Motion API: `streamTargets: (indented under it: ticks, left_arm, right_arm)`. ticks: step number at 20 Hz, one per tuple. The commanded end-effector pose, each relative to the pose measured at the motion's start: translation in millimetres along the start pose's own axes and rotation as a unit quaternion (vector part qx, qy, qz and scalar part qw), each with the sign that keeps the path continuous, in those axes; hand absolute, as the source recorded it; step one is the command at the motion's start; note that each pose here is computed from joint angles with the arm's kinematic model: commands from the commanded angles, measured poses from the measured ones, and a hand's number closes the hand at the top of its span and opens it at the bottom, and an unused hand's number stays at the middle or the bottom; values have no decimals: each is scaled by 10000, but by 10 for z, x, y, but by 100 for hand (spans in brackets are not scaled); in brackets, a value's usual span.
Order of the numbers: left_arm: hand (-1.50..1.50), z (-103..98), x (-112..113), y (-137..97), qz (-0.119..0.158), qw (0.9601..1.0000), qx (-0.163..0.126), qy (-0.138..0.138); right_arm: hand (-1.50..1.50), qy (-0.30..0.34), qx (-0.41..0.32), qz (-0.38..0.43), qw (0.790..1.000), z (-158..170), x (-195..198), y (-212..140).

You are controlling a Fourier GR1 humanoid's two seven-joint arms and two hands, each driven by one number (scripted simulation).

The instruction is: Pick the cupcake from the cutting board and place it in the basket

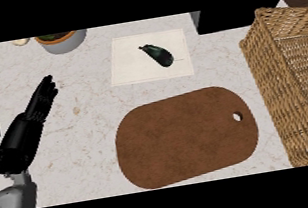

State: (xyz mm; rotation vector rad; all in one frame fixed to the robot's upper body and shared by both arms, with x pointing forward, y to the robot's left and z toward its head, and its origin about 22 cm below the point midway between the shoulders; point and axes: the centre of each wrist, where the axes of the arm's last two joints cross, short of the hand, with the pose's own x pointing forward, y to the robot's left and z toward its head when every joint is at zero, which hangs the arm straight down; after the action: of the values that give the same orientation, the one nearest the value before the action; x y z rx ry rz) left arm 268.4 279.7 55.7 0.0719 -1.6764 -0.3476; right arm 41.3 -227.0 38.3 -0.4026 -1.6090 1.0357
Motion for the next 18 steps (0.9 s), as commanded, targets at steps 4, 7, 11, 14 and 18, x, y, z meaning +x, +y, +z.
streamTargets:
  ticks: [4, 7, 11, 14, 18]
  left_arm:
    - [0, -3, 0, -54, -71, 9999, 87, 38]
    - [0, 2, -26, 12, -64, 9999, 68, 46]
    - [0, 18, -34, 27, -139, 9999, 28, -32]
    - [0, -89, 93, 107, -53, 9999, 27, -150]
    - [0, -23, 66, 46, -12, 9999, 2, -111]
  right_arm:
    - [150, -595, -1252, -1023, 9850, 261, 507, -591]
    - [150, -534, -1317, -1250, 9819, 353, 586, -651]
    - [150, -350, -1512, -983, 9830, 391, 655, -847]
    - [150, -99, -1746, -589, 9828, 419, 644, -923]
    - [150, 109, -2128, -525, 9756, 390, 619, -975]
